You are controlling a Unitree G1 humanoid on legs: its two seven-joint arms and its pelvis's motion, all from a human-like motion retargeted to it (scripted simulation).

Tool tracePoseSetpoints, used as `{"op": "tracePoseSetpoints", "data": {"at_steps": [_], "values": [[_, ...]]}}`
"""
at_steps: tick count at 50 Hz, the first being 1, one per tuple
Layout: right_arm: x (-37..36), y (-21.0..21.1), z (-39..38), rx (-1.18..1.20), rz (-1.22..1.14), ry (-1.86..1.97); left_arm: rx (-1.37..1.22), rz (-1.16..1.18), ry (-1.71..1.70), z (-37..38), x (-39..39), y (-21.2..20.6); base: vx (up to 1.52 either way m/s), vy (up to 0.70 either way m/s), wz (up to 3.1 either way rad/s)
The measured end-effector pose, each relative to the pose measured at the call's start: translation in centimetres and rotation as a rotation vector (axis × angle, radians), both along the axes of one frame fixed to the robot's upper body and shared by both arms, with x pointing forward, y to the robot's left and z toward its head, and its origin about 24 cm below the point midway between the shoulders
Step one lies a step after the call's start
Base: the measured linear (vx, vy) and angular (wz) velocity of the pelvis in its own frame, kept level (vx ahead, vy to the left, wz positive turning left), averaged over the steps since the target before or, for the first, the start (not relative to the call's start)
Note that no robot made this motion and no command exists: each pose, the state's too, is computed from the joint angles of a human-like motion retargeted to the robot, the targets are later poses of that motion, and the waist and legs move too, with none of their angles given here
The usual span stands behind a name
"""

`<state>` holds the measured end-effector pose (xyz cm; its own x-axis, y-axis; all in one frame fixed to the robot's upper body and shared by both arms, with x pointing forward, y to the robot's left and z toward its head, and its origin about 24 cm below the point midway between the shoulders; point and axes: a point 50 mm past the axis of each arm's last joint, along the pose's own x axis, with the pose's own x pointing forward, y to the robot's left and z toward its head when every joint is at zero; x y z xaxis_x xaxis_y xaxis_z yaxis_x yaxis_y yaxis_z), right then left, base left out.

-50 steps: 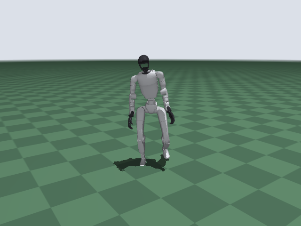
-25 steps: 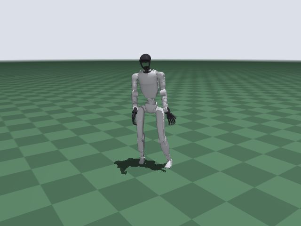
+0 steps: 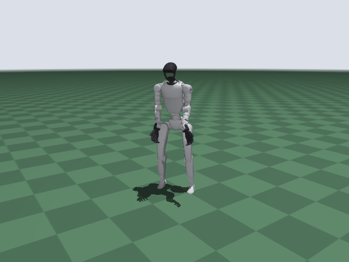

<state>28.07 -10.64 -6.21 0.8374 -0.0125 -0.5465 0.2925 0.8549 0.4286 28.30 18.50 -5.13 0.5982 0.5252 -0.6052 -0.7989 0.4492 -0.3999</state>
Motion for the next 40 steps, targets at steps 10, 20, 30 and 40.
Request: {"op": "tracePoseSetpoints", "data": {"at_steps": [10,20,30,40], "values": [[-2.1,-0.8,0.2,0.195,-0.111,-0.094,0.254,-0.109,-0.279,5.3,-0.8,-1.6,0.0,0.0,0.0],[-2.2,-3.0,1.6,0.269,-0.218,-0.198,0.553,-0.248,-0.55,11.9,-2.4,-3.4,0.01,0.0,0.0],[-2.8,-4.1,0.6,0.335,-0.338,-0.169,0.869,-0.525,-0.658,13.9,-3.4,-7.7,0.0,-0.01,0.0],[-1.9,-4.6,-0.4,0.34,-0.406,-0.099,1.146,-0.826,-0.66,12.5,-2.8,-12.6,-0.02,-0.07,-0.1]]}}
